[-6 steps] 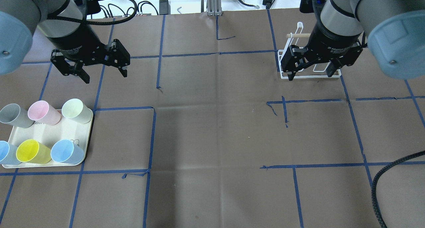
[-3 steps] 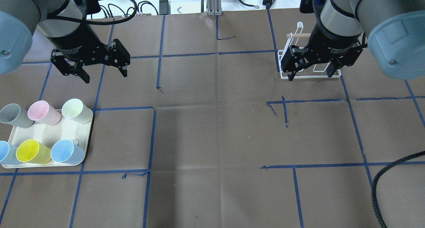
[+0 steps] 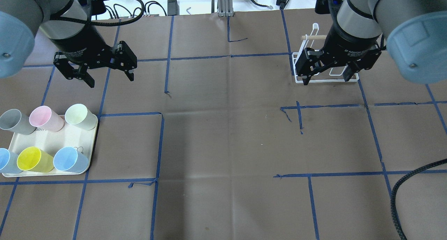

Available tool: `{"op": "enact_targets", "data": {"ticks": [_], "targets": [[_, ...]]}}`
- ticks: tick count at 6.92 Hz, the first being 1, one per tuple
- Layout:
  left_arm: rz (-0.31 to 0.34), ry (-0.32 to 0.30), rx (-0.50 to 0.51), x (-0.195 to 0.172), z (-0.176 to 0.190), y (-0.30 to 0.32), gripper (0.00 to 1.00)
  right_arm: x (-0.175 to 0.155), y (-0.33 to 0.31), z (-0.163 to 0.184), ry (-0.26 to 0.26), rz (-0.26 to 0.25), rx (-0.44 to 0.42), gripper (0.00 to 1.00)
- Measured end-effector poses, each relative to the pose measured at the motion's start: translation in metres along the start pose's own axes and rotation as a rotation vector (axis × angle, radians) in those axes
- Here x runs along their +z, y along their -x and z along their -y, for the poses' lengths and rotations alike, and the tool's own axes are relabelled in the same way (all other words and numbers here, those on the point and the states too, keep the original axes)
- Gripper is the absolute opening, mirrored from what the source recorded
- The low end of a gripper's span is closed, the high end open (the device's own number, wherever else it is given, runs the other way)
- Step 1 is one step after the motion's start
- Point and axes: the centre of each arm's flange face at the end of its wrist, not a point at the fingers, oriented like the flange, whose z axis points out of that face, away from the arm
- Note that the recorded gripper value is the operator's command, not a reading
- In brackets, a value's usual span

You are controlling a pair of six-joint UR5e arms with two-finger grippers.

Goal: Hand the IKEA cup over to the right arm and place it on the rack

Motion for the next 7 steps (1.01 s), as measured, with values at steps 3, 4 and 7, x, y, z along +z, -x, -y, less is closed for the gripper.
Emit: {"op": "enact_targets", "data": {"ticks": [3,4,7], "targets": [[0.001,-0.003,0.004,-0.001,-0.001,0.0,1.0,0.0,0.0,0.0,0.0,0.0,0.0,1.0],[0.002,-0.005,0.005,-0.002,-0.001,0.001,1.0,0.0,0.0,0.0,0.0,0.0,0.0,1.0],[0.009,-0.014,0.04,-0.006,0.0,0.012,1.0,0.0,0.0,0.0,0.0,0.001,0.0,1.0]]}}
